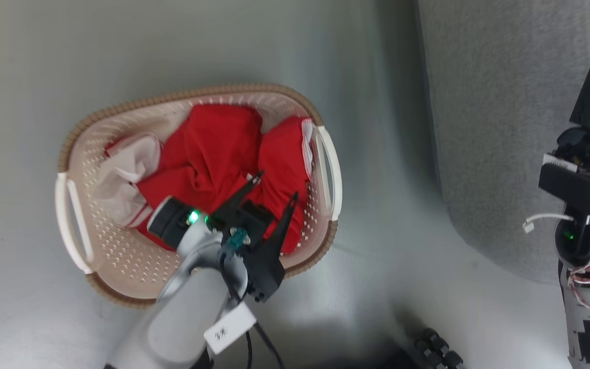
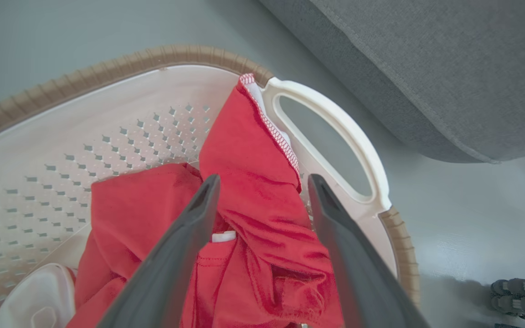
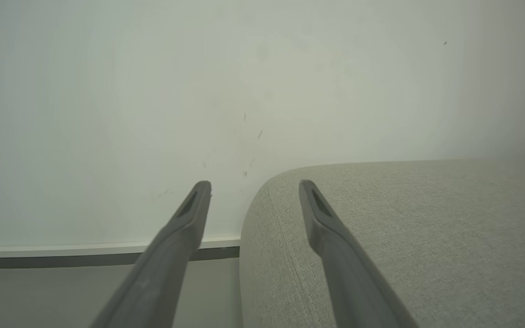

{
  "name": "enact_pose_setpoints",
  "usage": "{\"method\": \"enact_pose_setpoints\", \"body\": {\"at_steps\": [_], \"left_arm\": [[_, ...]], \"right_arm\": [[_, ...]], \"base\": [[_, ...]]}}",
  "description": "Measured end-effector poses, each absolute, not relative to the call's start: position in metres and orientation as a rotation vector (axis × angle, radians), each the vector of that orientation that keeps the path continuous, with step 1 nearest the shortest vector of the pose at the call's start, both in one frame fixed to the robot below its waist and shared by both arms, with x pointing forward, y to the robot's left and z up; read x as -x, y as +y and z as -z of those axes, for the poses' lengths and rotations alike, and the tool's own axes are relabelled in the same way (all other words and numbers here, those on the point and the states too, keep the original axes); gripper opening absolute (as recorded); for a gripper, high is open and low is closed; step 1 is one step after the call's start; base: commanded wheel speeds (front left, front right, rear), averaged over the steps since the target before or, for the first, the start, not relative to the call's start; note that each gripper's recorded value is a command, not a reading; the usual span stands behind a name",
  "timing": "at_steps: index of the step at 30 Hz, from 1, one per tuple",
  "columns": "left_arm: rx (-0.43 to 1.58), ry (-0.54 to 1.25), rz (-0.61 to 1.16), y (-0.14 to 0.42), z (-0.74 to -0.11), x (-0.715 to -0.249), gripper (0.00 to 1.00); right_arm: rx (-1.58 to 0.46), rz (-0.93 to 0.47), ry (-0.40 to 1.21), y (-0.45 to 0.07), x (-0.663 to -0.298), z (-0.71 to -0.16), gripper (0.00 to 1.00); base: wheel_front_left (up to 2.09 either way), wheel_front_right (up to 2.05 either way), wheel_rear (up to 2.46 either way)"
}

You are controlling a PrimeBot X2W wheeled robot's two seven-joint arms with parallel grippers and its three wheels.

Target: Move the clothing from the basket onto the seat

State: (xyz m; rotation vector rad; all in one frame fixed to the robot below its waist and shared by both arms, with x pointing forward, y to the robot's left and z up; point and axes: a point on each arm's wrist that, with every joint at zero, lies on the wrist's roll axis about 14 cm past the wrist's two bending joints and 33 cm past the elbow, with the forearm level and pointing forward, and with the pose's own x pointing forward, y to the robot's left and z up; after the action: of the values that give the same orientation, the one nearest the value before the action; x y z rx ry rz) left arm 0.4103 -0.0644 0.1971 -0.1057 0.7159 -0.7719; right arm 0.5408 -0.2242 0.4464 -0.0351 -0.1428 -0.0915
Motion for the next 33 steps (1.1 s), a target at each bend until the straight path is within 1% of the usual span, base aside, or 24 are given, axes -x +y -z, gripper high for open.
{"method": "enact_pose_setpoints", "body": {"at_steps": [8, 12, 18, 22, 23, 24, 25, 26, 33], "left_arm": [[0.105, 0.792, 0.767, -0.070, -0.156, -0.412, 1.00], [0.110, 0.845, 0.756, -0.069, -0.136, -0.403, 1.00], [0.107, 0.904, 0.753, -0.068, -0.119, -0.390, 1.00], [0.109, 0.913, 0.756, -0.070, -0.115, -0.392, 1.00], [0.116, 0.919, 0.752, -0.070, -0.113, -0.392, 0.79], [0.121, 0.922, 0.750, -0.071, -0.113, -0.392, 0.55], [0.123, 0.923, 0.752, -0.072, -0.112, -0.393, 0.25], [0.123, 0.922, 0.757, -0.073, -0.112, -0.392, 0.00], [0.138, 0.878, 0.767, -0.078, -0.122, -0.399, 0.00]], "right_arm": [[0.049, 0.091, -0.084, -0.227, -0.549, -0.409, 1.00], [0.060, 0.093, -0.046, -0.229, -0.550, -0.390, 1.00], [0.063, 0.089, -0.021, -0.229, -0.551, -0.378, 1.00], [0.073, 0.089, -0.015, -0.230, -0.552, -0.375, 1.00], [0.072, 0.089, -0.012, -0.230, -0.551, -0.374, 1.00], [0.072, 0.087, -0.009, -0.230, -0.551, -0.372, 1.00], [0.071, 0.087, -0.005, -0.230, -0.551, -0.371, 1.00], [0.072, 0.088, -0.003, -0.231, -0.551, -0.370, 1.00], [0.073, 0.086, 0.015, -0.231, -0.549, -0.367, 1.00]], "base": [[0.00, 0.00, 0.00], [0.00, 0.00, 0.00], [0.00, 0.00, 0.00], [0.00, 0.00, 0.00], [0.00, 0.00, 0.00], [0.00, 0.00, 0.00], [0.00, 0.00, 0.00], [0.00, 0.00, 0.00], [0.00, 0.00, 0.00]]}}
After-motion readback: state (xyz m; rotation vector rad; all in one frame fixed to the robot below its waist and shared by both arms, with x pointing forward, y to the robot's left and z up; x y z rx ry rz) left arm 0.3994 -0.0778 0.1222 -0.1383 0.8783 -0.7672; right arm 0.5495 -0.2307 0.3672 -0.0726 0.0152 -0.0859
